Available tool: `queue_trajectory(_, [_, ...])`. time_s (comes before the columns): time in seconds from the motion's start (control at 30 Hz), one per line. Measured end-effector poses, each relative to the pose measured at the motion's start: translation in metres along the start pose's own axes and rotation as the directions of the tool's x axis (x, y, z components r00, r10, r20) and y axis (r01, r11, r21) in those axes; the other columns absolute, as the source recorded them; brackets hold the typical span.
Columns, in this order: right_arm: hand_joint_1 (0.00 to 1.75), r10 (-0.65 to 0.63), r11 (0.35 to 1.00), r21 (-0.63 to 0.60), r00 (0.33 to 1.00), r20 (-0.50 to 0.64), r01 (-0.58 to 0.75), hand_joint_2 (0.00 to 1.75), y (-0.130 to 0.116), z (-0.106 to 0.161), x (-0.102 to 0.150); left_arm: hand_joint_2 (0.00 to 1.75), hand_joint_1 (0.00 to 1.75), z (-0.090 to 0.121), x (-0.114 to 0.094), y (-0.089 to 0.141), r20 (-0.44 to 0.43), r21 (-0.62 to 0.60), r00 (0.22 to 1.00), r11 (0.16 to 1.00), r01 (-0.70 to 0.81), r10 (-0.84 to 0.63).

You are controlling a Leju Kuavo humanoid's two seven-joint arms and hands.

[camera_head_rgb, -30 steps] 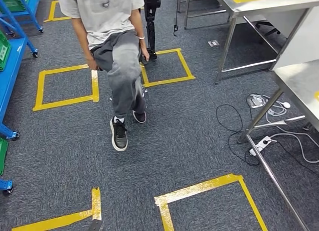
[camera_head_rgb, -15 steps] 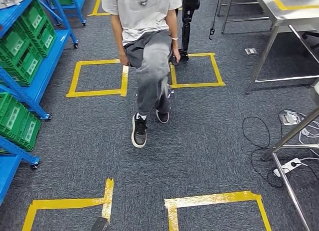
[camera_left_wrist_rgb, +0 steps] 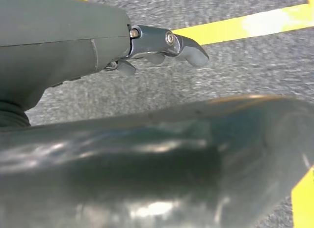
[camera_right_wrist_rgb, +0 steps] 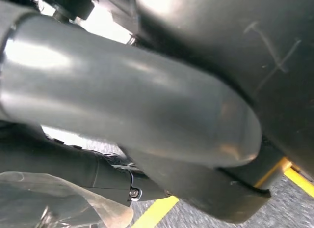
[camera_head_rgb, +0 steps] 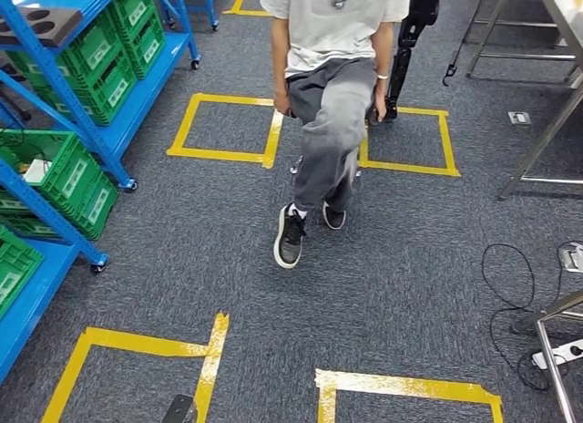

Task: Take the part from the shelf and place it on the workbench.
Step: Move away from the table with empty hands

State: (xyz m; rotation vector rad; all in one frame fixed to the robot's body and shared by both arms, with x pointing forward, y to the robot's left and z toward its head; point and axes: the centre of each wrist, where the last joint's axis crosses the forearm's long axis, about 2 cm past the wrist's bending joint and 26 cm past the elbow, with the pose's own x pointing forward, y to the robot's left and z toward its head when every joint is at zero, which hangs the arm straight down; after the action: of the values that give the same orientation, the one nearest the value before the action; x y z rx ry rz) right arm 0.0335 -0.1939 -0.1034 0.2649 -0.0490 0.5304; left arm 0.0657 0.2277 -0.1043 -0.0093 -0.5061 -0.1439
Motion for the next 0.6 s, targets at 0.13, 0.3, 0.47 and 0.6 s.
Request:
queue_trajectory(0.13, [0.00,0.006,1.000,-0.006,1.000,0.017,-0.006,0.00,-0.0028,0.0006,0.0041,0.00,0.00,-0.0013,0.0039,-0.0005,0.007,-0.005,1.000,1.000,-0.002,0.002])
queue_trajectory(0.3, [0.00,0.010,1.000,-0.009,1.000,0.020,-0.009,0.00,-0.0044,0.0011,0.0074,0.00,0.00,-0.0010,0.0032,-0.0009,0.003,-0.007,1.000,1.000,-0.004,0.004])
queue_trajectory(0.47, [0.00,0.012,1.000,-0.007,1.000,0.019,-0.012,0.00,-0.0034,0.0010,0.0082,0.00,0.00,-0.0006,0.0018,-0.0003,-0.001,-0.006,1.000,1.000,-0.003,0.003])
queue_trajectory(0.6, [0.00,0.010,1.000,-0.003,1.000,0.012,-0.010,0.00,-0.0014,0.0005,0.0053,0.00,0.00,-0.0008,0.0025,-0.0004,-0.001,-0.006,1.000,1.000,-0.003,0.003])
